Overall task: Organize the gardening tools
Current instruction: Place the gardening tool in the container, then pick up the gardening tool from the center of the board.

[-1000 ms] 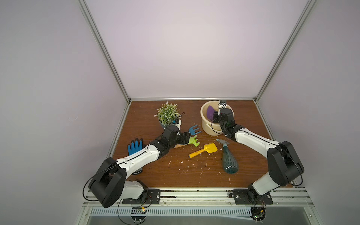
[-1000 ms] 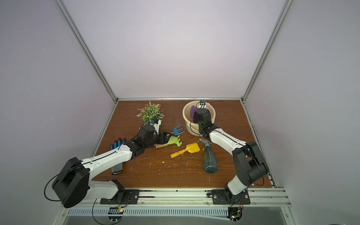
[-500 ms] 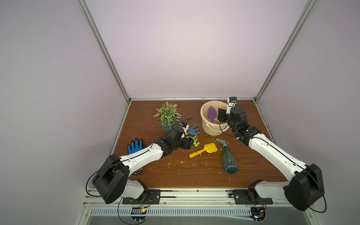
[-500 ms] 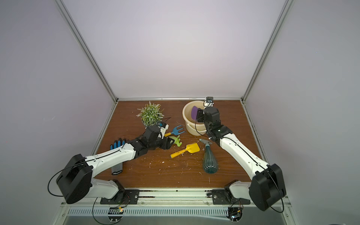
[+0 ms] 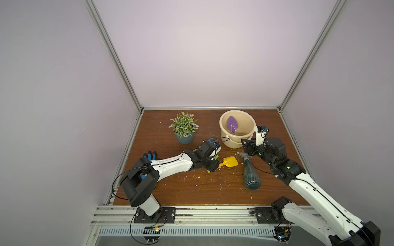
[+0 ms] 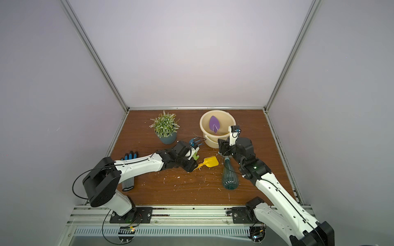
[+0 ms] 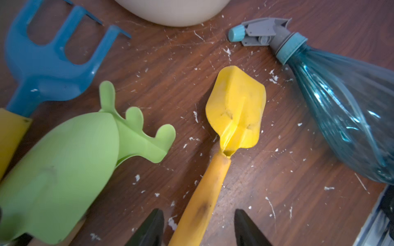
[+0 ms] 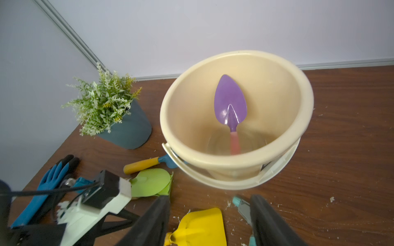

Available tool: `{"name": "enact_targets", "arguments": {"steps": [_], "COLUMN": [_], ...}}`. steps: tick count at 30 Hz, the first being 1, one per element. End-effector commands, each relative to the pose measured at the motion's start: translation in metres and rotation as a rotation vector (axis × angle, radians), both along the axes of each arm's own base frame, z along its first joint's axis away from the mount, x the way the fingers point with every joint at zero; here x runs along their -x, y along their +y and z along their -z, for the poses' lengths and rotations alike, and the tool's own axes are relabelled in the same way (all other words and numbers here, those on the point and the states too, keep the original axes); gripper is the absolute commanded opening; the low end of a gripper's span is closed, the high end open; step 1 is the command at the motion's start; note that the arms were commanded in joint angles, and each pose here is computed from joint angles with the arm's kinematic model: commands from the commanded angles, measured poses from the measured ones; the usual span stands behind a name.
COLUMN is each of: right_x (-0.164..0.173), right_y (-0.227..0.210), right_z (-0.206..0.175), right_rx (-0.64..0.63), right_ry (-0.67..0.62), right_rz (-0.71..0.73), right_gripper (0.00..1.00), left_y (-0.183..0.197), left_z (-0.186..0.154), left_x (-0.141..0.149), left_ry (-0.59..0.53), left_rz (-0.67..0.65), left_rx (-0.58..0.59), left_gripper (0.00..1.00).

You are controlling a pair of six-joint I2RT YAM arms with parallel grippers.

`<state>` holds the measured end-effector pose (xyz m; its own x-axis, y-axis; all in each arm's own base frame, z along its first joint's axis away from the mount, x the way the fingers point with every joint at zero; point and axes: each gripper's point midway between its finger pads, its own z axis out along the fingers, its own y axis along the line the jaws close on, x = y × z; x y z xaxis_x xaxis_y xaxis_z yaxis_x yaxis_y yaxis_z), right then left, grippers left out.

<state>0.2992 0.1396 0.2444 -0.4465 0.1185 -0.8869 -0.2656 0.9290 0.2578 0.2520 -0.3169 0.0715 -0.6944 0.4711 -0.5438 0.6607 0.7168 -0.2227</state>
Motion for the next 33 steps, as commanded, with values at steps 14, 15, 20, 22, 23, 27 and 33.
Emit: {"name": "enact_targets", "arguments": {"steps": [14, 15, 20, 22, 23, 27, 33], "right_x": [0.011, 0.011, 0.010, 0.010, 0.010, 0.011, 0.011], "right_y": [0.002, 0.002, -0.002, -0.002, -0.003, -0.005, -0.010], "right_z": [0.009, 0.009, 0.010, 0.010, 0.011, 0.012, 0.011], "right_rx": [-0.066, -0.065, -0.064, -0.066, -0.067, -0.071, -0.075], "right_ry": [0.033, 0.036, 0.031, 0.031, 0.034, 0.033, 0.022], "right_rz": [-0.014, -0.011, 0.008, 0.013, 0.017, 0.027, 0.053], "right_gripper": [0.62, 0.62, 0.62, 0.62, 0.62, 0.62, 0.62], "left_y": [-0.006, -0.007, -0.010, -0.010, -0.010, -0.009, -0.005], "left_z": [0.025, 0.026, 0.034, 0.035, 0.035, 0.027, 0.016], "left_x": [0.002, 0.003, 0.007, 0.007, 0.008, 0.010, 0.015], "left_ry": [-0.032, -0.035, -0.023, -0.022, -0.022, -0.039, -0.053], "left_rz": [0.002, 0.006, 0.014, 0.012, 0.014, 0.021, 0.025], "left_rx": [-0.131, -0.133, -0.143, -0.148, -0.148, -0.133, -0.105], "left_gripper": [0.53, 0.52, 0.44, 0.37, 0.35, 0.25, 0.21]}}
